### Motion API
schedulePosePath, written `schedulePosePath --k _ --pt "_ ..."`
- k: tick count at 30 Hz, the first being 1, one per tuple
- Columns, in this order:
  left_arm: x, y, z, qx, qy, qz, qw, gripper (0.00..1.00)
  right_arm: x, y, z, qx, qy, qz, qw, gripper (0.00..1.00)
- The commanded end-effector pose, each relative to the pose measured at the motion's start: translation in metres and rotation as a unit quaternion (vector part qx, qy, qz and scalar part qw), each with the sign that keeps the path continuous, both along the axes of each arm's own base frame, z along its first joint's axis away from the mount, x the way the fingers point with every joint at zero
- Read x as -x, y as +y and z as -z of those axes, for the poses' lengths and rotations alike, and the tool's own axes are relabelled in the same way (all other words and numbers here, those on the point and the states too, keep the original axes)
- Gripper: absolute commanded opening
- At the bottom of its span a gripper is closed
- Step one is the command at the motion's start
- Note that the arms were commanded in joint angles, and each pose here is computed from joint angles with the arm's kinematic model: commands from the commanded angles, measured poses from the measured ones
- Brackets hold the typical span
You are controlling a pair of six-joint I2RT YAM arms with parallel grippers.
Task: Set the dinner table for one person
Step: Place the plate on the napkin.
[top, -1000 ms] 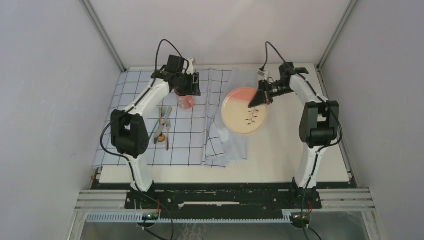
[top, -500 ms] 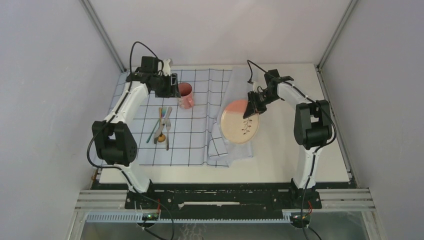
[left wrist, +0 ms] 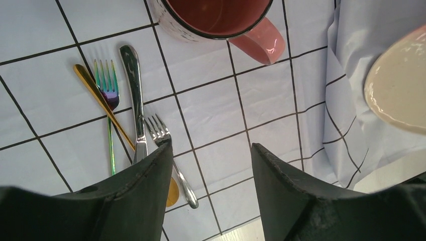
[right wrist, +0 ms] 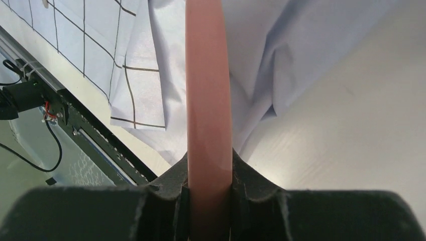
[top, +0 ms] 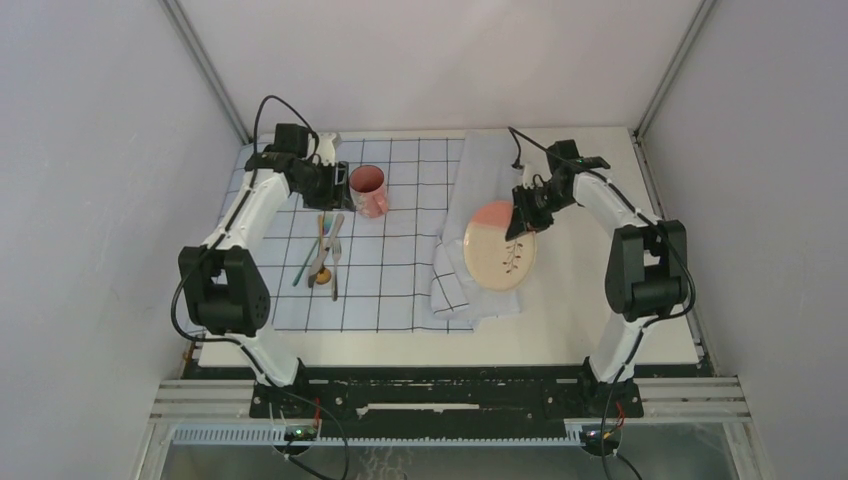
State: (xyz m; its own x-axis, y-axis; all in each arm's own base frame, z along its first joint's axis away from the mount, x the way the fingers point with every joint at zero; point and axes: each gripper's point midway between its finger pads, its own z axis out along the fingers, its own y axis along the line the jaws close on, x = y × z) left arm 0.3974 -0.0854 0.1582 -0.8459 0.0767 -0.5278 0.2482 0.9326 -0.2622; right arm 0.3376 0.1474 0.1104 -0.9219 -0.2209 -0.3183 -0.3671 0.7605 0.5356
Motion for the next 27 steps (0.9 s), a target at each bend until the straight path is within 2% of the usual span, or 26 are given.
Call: schedulePosePath --k 1,20,23,27 --pt "0.010 -0.001 -0.020 0.004 -0.029 0.022 0.999 0.64 0.001 -0.033 -0.011 0.031 -0.038 0.017 0.999 0.00" --pt "0.024 0.000 -0.021 0.003 -0.025 0.036 0.999 0.64 0.019 -0.100 0.010 0.076 -0.015 0.083 0.994 0.00" --pt "0.027 -0.001 -0.022 0.007 -0.024 0.039 0.999 0.64 0.017 -0.110 -0.008 0.081 -0.045 0.099 0.991 0.00" --pt "0.026 -0.004 -0.025 0.015 -0.025 0.041 0.999 0.64 0.015 -0.100 -0.062 0.057 -0.091 0.091 0.990 0.00"
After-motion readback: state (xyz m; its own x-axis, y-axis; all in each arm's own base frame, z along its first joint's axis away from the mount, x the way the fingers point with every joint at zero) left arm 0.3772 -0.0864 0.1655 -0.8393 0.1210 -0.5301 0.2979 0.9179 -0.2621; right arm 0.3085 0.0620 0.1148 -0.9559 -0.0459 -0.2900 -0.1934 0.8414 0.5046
